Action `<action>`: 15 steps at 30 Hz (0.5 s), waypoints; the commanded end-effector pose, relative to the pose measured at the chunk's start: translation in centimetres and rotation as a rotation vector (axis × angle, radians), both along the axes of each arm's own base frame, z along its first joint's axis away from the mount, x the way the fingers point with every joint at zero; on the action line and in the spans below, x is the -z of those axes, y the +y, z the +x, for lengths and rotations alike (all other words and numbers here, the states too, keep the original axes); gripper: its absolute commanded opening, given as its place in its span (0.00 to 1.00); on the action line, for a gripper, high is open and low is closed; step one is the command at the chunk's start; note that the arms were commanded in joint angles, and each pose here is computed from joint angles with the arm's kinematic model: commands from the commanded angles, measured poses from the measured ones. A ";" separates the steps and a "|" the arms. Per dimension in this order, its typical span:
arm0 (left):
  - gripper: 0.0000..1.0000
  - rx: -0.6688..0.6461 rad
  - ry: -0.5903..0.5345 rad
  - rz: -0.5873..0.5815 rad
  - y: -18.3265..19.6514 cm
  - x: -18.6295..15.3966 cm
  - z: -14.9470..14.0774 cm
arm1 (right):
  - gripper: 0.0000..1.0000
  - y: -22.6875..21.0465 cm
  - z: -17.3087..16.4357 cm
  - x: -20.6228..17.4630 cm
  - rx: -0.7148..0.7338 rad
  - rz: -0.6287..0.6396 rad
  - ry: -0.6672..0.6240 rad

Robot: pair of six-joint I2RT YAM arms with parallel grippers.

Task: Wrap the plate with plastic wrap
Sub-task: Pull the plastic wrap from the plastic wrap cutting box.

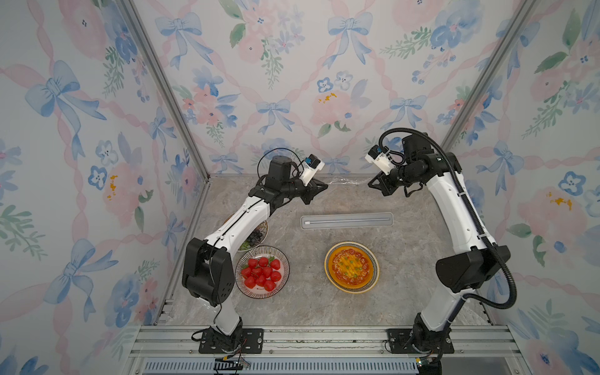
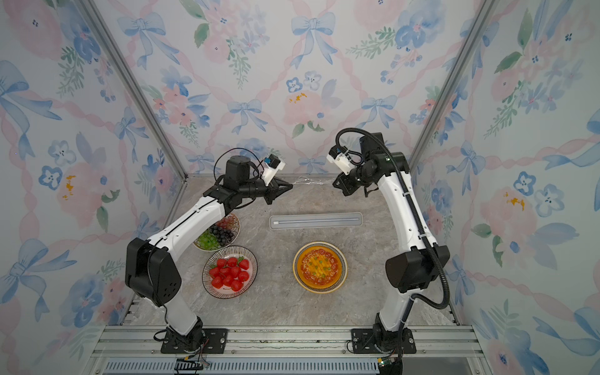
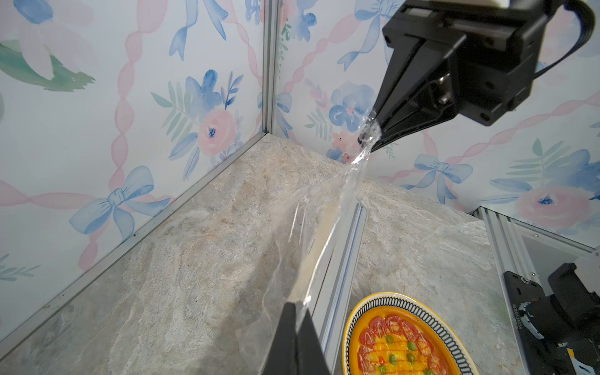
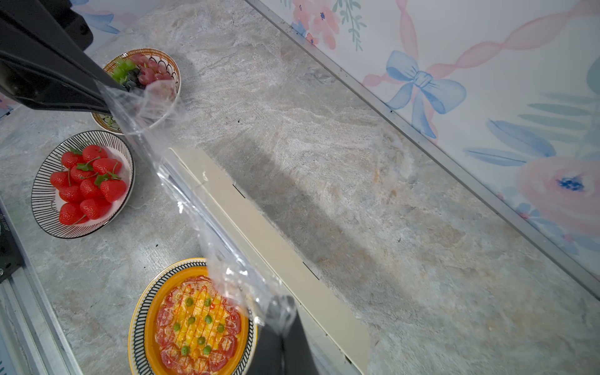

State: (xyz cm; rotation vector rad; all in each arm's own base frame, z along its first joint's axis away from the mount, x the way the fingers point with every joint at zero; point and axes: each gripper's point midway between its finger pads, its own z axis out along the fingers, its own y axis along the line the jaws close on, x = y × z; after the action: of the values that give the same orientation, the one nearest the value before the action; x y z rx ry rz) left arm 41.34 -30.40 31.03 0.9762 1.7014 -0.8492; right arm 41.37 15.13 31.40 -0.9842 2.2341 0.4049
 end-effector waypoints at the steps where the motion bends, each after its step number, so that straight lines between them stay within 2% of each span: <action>1: 0.00 -0.004 -0.073 -0.044 0.3 -3.8 -0.9 | 0.00 -0.3 -1.1 -3.4 0.005 -0.006 -0.093; 15: 0.00 -0.010 -0.104 -0.054 0.4 -5.4 -2.1 | 0.00 -0.4 -2.3 -5.6 0.013 -0.028 -0.164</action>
State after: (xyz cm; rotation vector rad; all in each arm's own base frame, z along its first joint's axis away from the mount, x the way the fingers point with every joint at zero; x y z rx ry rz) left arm 40.01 -30.38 33.68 0.9751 1.6478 -0.8372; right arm 39.72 15.14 34.23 -0.9897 2.1709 0.3394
